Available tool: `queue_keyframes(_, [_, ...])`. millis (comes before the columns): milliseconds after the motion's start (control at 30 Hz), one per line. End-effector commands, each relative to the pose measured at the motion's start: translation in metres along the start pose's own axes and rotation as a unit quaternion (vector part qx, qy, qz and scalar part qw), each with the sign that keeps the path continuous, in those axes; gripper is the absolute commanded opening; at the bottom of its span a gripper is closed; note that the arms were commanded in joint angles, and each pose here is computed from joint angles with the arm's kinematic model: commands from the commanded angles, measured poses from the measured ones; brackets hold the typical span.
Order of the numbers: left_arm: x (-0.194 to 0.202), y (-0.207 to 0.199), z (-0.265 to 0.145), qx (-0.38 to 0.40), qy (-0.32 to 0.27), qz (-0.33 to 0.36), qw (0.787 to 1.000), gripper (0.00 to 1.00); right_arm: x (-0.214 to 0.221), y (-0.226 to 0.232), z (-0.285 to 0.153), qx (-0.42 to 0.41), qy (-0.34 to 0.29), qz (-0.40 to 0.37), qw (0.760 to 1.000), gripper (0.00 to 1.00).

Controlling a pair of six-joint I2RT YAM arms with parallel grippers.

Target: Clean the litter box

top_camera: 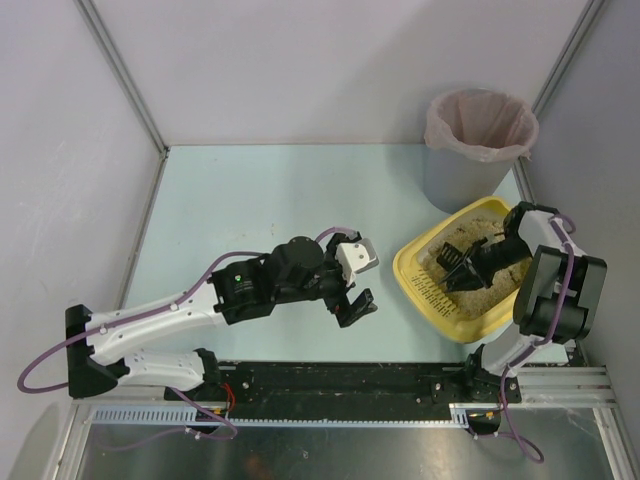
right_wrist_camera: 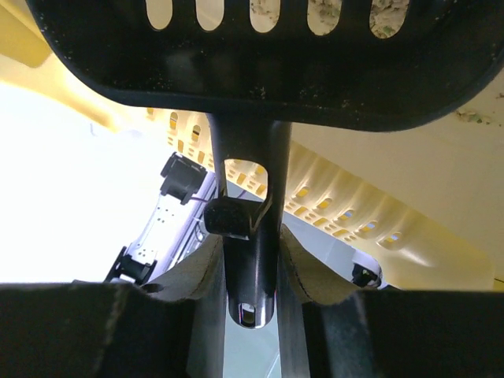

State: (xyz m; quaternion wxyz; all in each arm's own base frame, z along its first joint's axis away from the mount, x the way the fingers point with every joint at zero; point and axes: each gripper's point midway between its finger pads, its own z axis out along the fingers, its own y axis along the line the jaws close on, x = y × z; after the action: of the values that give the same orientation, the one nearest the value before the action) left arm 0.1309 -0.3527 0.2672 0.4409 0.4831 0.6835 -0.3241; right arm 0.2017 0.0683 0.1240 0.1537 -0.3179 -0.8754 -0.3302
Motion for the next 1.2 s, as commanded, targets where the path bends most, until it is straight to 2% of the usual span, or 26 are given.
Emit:
queue_keyframes(0, [-0.011,0.003,-0.007,-0.007,-0.023,0.023,0.999,1.00,-0.022,-0.006,-0.010,0.005,-0.023,0.020,1.000,0.00])
queue_keyframes(300, [-0.008,0.007,-0.005,-0.017,-0.018,0.027,0.999,1.00,-0.064,0.004,-0.026,-0.007,-0.075,0.031,0.997,0.00])
queue_keyframes(733, [0.004,0.010,0.005,-0.023,0.001,0.032,0.999,1.00,-0.118,-0.001,-0.021,-0.006,-0.128,0.056,0.990,0.00])
queue_keyframes(1167, [0.014,0.015,0.015,-0.035,0.019,0.030,0.999,1.00,-0.145,0.004,-0.025,0.003,-0.191,0.045,0.980,0.00])
